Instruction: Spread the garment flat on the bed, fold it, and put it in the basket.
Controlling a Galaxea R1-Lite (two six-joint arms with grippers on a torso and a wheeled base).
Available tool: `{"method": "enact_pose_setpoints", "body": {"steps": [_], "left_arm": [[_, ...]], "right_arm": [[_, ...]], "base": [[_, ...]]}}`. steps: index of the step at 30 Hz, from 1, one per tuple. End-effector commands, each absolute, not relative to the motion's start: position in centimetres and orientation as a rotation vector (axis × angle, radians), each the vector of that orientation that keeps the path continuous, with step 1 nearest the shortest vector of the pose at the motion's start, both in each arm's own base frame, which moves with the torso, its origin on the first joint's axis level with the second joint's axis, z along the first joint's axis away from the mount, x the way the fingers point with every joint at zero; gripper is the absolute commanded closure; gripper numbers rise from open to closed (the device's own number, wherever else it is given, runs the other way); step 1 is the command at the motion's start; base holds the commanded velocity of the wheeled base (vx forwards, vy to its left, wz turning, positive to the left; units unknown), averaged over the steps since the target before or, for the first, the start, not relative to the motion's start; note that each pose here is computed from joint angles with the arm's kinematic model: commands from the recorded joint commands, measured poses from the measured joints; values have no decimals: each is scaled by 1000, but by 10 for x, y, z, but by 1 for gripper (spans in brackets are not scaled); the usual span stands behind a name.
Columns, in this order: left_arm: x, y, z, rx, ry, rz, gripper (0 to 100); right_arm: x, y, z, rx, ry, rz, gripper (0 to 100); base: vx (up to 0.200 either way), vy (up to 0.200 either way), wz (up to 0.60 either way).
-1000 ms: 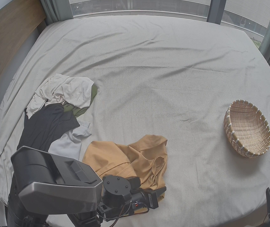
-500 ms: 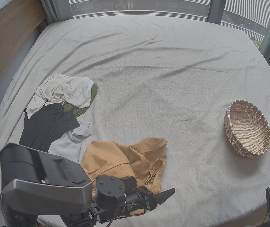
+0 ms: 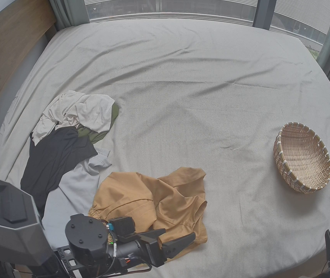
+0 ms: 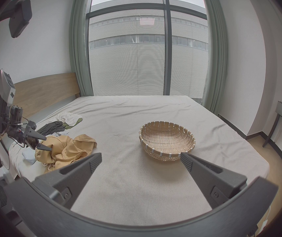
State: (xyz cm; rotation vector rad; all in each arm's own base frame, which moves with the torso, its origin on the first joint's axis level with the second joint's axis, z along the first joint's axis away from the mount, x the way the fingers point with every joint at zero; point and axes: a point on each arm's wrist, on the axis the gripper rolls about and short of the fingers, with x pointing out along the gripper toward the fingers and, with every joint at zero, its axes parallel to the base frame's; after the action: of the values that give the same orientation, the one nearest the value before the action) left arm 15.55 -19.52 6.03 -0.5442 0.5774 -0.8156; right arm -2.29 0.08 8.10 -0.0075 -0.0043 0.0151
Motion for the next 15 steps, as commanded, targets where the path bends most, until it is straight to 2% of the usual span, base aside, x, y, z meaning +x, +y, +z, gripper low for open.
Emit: {"method": "enact_pose_setpoints", "body": {"steps": [1,8,15], "left_arm": [[146,-177,84,-587,491,-793,0],[143,-141,80,-582,496,-642,0],[163,-117,79,-636,455,-460,0]], "right_arm": [[-22,1,76,-8,5,15,0],[-22,1,76,-8,6,15,0],[-22,1,76,-8,6,15,0]], "base": [[0,0,0],[0,0,0],[0,0,0]]}}
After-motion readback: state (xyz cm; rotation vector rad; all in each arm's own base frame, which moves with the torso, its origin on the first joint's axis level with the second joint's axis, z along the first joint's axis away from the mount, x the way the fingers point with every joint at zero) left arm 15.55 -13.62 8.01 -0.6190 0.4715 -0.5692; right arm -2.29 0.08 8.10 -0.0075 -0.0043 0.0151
